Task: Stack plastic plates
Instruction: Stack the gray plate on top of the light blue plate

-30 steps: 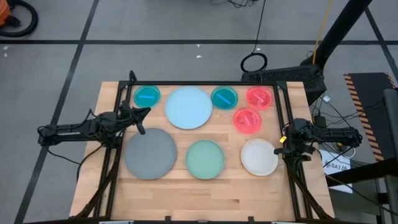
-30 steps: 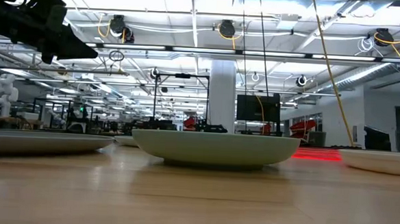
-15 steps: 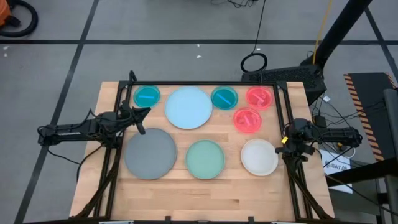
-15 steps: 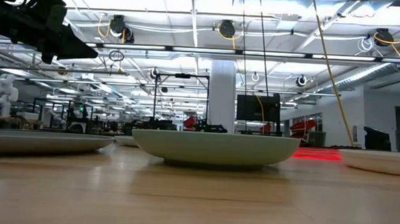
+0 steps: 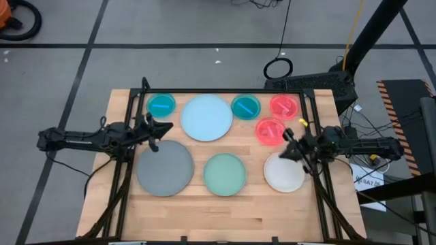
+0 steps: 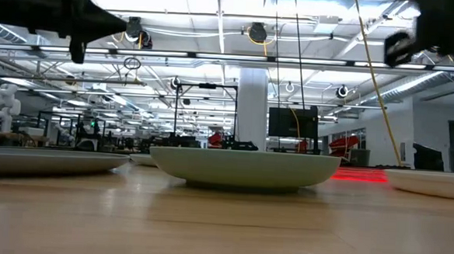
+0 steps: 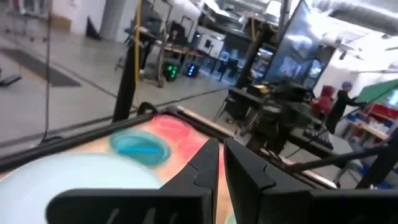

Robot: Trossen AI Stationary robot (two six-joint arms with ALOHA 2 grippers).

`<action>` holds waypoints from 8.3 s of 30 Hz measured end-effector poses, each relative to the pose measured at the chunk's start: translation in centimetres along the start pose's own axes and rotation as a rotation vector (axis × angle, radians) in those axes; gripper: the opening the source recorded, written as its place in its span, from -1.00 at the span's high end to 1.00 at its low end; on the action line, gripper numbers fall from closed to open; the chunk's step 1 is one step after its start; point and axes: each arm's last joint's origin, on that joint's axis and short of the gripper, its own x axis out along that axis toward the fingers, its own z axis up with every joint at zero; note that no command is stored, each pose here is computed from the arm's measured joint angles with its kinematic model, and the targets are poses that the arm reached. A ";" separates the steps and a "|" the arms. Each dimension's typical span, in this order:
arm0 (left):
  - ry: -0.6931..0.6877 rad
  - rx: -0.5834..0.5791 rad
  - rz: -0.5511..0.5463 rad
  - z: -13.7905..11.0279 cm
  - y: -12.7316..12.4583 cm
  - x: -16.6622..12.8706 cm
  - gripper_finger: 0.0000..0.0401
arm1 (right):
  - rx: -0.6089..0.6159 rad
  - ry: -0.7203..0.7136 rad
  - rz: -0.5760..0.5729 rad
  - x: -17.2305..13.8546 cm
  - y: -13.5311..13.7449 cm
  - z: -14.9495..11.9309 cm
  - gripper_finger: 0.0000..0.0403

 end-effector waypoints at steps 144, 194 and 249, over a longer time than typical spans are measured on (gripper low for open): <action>0.320 0.312 -0.115 9.3 -6.0 -0.8 0.85 | 0.423 0.864 -0.928 38.6 -15.4 -5.5 0.98; 0.319 0.286 -0.025 9.6 -4.8 -2.5 0.85 | 0.471 0.734 -0.933 39.4 -17.6 -8.4 0.76; 0.338 0.310 -0.022 9.4 -4.7 -2.5 0.85 | 0.545 0.819 -0.909 39.0 -18.1 -11.6 0.43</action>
